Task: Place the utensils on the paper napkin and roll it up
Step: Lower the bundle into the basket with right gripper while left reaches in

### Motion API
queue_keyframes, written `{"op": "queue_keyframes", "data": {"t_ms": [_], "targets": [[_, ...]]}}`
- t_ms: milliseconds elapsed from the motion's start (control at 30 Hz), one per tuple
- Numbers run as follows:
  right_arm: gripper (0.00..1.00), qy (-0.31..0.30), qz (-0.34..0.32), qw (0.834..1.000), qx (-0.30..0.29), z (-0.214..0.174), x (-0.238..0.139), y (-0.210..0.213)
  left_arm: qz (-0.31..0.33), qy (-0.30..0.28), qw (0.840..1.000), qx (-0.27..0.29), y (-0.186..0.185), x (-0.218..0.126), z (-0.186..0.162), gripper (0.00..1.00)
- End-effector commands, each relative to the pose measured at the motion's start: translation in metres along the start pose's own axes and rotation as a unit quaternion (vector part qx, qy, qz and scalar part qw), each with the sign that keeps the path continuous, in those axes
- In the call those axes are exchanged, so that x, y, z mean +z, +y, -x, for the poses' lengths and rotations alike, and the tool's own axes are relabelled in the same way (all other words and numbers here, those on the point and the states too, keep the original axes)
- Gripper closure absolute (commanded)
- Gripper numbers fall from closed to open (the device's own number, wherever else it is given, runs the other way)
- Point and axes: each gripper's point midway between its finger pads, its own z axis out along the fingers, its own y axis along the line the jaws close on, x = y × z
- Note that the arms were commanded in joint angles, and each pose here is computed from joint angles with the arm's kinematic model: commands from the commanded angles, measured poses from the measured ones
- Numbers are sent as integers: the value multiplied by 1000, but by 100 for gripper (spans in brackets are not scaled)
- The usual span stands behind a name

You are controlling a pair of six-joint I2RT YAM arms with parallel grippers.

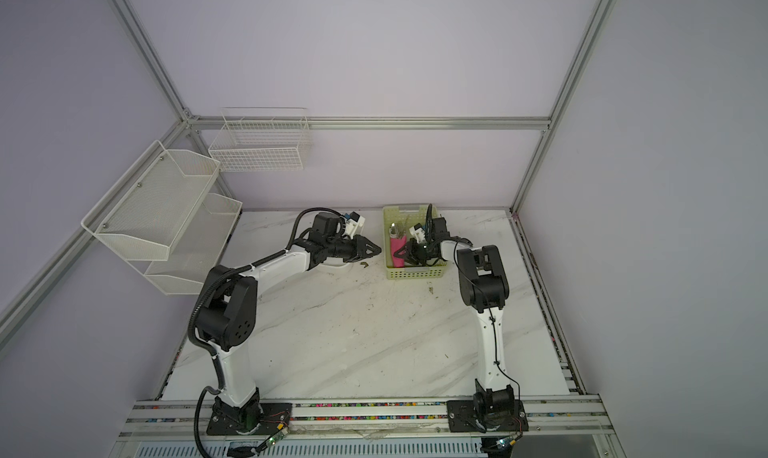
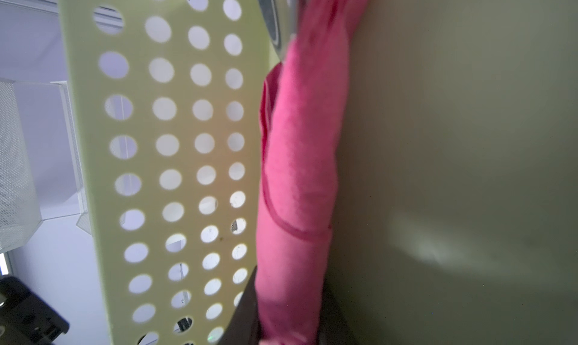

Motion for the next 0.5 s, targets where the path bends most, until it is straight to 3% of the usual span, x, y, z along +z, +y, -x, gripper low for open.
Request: {"op": "queue_keyframes", "data": {"t_ms": [0, 467], "targets": [[100, 37, -24, 998, 40, -29, 14, -32, 25, -45, 999, 0, -13, 6, 42, 81], [100, 18, -12, 997, 78, -63, 27, -18, 82, -44, 996, 2, -12, 51, 58, 90]]}}
